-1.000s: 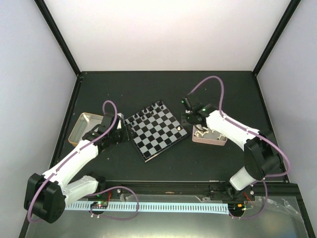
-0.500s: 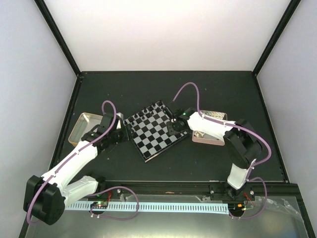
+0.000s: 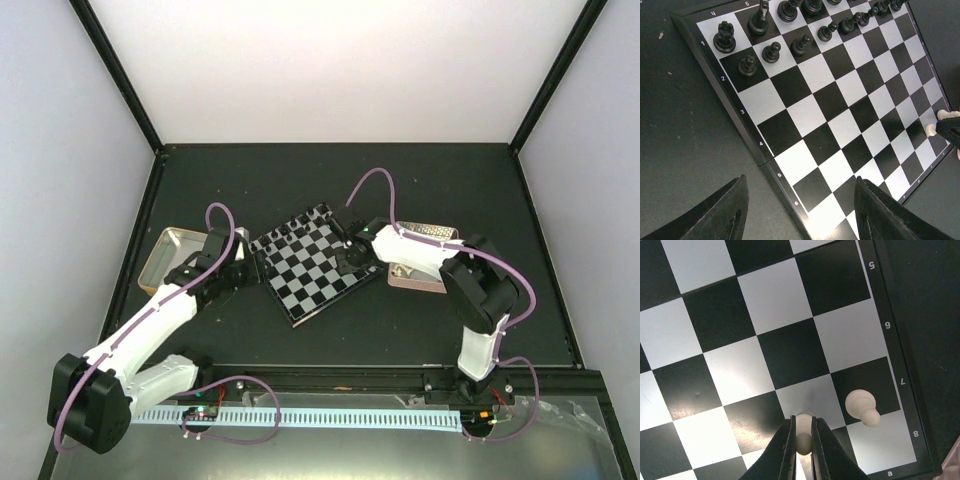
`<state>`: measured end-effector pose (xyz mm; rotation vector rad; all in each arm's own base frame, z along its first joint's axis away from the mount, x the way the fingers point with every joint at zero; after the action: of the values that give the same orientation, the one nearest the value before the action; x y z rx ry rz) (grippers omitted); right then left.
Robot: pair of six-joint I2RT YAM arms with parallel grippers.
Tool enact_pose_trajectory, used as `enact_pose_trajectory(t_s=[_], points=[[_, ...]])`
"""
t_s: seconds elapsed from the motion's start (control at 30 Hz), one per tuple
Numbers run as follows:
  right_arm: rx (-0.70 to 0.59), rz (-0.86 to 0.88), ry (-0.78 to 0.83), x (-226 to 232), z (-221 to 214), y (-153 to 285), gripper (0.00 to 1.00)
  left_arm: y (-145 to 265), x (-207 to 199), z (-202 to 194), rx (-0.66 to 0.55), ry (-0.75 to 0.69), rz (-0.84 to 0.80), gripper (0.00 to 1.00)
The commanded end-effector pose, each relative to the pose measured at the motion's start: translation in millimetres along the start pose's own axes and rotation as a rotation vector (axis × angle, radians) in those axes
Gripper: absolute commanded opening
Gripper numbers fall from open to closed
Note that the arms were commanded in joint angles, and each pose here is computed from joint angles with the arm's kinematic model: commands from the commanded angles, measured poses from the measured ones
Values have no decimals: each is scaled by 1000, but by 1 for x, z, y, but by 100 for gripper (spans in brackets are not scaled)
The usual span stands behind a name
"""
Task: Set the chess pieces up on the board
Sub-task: Place the chess piece on the chessboard.
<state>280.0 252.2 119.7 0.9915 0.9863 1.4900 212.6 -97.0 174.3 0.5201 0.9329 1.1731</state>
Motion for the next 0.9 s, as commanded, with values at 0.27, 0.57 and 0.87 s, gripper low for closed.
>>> enact_pose_trajectory(t_s=[0.27,0.57,0.87], points=[[-34,-19,-3,6,9,-3,13,4,-1,5,-15,-6,4,59],[-104,33,-15,9,21,30,28,7,-2,8,-22,-9,-2,59],[-277,-25,-194,-52,44,74,31,7,-2,7,-22,-10,1,59]])
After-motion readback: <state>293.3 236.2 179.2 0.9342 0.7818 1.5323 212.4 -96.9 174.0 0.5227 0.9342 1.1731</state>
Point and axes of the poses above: each gripper's point midway between its finger pads, its own y axis back along the fingers, its own x axis along the line the jaws close on, z = x × y, the point moved 8 cm from there along y, back along the fingers, and after that the axes turned 11 degrees about -y, right-handed, at the moved point
